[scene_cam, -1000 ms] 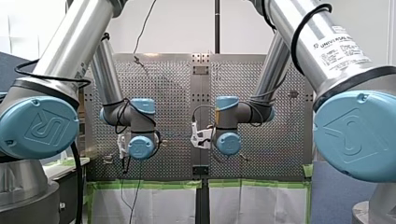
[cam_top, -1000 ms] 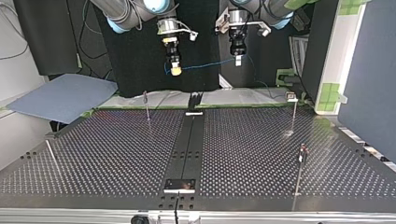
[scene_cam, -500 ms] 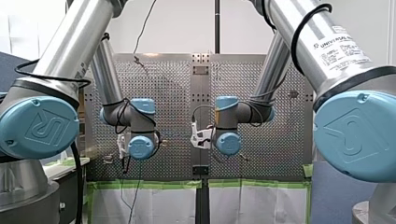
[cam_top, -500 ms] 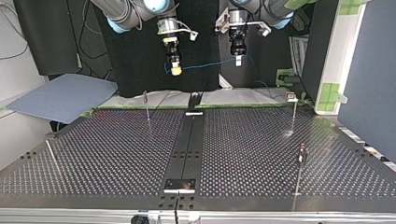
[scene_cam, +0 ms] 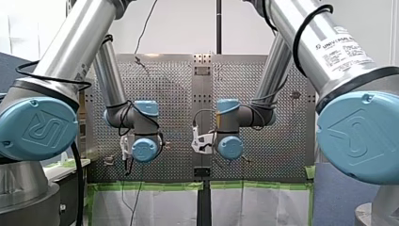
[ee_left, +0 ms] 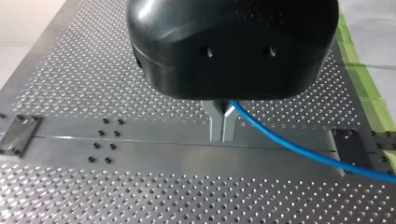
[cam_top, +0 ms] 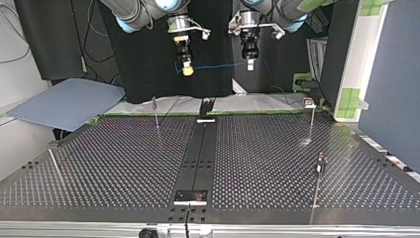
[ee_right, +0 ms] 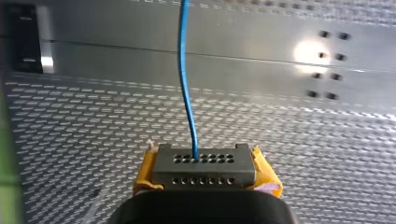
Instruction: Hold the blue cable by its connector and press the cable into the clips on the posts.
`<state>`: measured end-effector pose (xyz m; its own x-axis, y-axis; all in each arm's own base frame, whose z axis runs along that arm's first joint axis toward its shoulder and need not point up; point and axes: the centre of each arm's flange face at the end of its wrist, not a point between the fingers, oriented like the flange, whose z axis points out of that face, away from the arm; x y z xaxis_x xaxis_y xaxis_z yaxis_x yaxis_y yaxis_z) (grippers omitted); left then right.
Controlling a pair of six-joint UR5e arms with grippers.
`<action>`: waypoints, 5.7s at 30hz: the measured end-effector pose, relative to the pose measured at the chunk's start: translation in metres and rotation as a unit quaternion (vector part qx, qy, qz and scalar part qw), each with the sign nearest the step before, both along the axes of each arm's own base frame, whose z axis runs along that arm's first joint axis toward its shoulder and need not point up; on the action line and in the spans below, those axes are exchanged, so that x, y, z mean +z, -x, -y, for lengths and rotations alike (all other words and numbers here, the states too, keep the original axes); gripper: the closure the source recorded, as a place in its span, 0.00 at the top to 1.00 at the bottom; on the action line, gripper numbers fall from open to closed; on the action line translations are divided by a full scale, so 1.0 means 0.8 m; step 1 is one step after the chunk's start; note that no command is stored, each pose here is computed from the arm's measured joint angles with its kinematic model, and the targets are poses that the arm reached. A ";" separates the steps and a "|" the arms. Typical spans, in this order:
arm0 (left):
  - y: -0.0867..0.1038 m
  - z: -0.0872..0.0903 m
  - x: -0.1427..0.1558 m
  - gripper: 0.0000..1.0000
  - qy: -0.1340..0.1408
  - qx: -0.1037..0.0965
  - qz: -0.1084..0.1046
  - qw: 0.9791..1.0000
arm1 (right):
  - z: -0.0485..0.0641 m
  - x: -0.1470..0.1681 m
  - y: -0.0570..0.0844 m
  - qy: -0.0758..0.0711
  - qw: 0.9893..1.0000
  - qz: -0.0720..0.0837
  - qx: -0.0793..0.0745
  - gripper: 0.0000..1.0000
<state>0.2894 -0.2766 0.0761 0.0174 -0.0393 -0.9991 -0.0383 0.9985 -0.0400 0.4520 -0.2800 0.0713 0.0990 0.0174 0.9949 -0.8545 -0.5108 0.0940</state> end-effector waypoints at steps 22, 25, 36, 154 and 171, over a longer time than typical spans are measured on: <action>0.043 0.021 -0.065 0.00 -0.053 -0.022 -0.050 0.997 | -0.029 -0.075 0.030 -0.059 0.996 -0.063 -0.021 0.00; 0.034 0.022 -0.063 0.00 -0.045 -0.017 -0.050 0.998 | -0.027 -0.072 0.025 -0.055 0.996 -0.062 -0.020 0.00; 0.012 0.024 -0.019 0.00 -0.017 -0.010 -0.044 0.999 | -0.020 -0.016 0.009 -0.057 0.998 -0.016 -0.011 0.00; -0.211 -0.198 0.442 0.00 0.081 0.162 0.122 0.976 | 0.063 0.426 -0.197 0.065 0.974 0.195 0.098 0.00; -0.265 -0.285 0.423 0.00 0.054 0.178 0.112 0.976 | 0.086 0.418 -0.184 0.056 0.978 0.180 0.094 0.00</action>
<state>0.5011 -0.0485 0.4148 0.2671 -0.0951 -0.9590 -0.3612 0.9127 -0.1911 0.5993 -0.3490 0.4057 -0.2725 0.1132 0.9555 -0.7345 -0.6659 -0.1305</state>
